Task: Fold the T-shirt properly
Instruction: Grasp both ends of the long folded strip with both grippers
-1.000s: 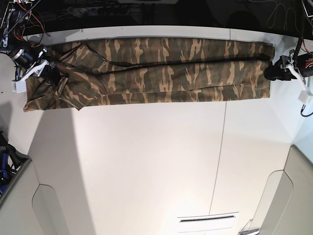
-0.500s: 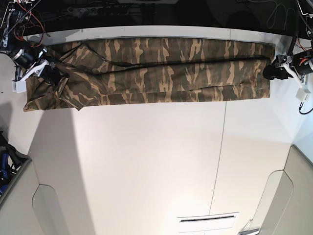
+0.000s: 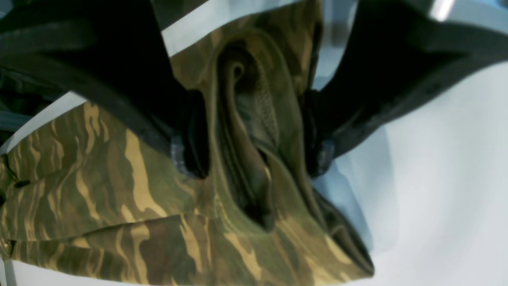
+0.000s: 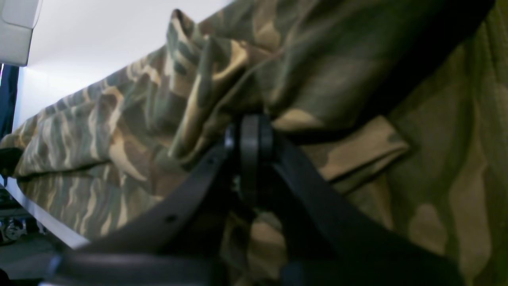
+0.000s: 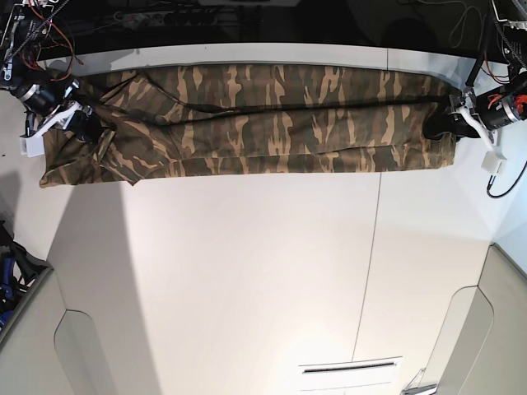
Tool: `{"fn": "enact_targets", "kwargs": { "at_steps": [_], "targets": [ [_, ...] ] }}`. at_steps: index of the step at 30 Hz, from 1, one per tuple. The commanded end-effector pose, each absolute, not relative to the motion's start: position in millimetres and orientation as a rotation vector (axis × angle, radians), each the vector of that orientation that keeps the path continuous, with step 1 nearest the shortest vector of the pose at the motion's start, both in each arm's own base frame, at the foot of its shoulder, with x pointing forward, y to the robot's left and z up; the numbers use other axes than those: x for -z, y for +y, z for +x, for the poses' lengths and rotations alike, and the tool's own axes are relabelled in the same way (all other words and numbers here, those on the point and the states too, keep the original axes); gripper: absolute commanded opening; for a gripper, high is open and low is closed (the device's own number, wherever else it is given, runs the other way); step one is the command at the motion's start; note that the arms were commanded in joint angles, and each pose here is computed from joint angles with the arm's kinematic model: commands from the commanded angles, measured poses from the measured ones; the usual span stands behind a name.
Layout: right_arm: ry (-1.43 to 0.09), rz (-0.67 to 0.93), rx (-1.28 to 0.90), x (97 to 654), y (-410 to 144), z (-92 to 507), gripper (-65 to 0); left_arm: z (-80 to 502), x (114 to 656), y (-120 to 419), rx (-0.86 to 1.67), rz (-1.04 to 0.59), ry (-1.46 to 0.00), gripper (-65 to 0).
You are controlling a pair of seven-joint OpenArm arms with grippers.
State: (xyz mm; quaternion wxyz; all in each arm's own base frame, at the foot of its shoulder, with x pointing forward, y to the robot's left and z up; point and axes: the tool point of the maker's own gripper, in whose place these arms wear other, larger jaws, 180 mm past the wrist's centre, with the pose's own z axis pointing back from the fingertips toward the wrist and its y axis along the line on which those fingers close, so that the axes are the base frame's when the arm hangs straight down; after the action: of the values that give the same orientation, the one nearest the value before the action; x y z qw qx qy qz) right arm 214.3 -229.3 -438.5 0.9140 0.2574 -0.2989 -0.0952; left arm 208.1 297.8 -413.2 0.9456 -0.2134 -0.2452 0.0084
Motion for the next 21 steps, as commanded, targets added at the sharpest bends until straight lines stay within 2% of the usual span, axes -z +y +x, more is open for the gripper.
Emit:
{"fn": "enact_targets", "kwargs": {
  "at_steps": [1, 5, 6, 7, 17, 21],
  "targets": [
    [-0.544, 0.486, 0.185, 447.1, -235.8, 203.7, -65.0, 203.3, 414.6, 307.1, 0.0, -0.39, -0.465, -30.5],
    [-0.547, 0.486, 0.184, 446.4, -235.9, 205.0, -65.0, 204.8, 413.5, 306.4, -0.003, -0.396, -0.474, -57.3],
    [-0.548, 0.487, 0.184, 446.3, -235.9, 205.2, -65.0, 206.7, 412.1, 306.0, -0.006, -0.401, -0.486, -62.5],
    [-0.548, 0.487, 0.184, 446.3, -235.6, 205.4, -65.0, 208.5, 411.1, 306.1, -0.008, -0.401, -0.496, -65.0],
    [-0.557, 0.501, 0.192, 444.3, -234.2, 206.8, -65.0, 235.0, 391.9, 304.7, 0.02, -0.394, -0.585, -65.0],
    [-0.57, 0.554, 0.2, 434.7, -228.2, 210.5, -63.6, 243.3, 388.9, 308.4, 0.04, -0.363, -0.587, -65.0]
  ]
}}
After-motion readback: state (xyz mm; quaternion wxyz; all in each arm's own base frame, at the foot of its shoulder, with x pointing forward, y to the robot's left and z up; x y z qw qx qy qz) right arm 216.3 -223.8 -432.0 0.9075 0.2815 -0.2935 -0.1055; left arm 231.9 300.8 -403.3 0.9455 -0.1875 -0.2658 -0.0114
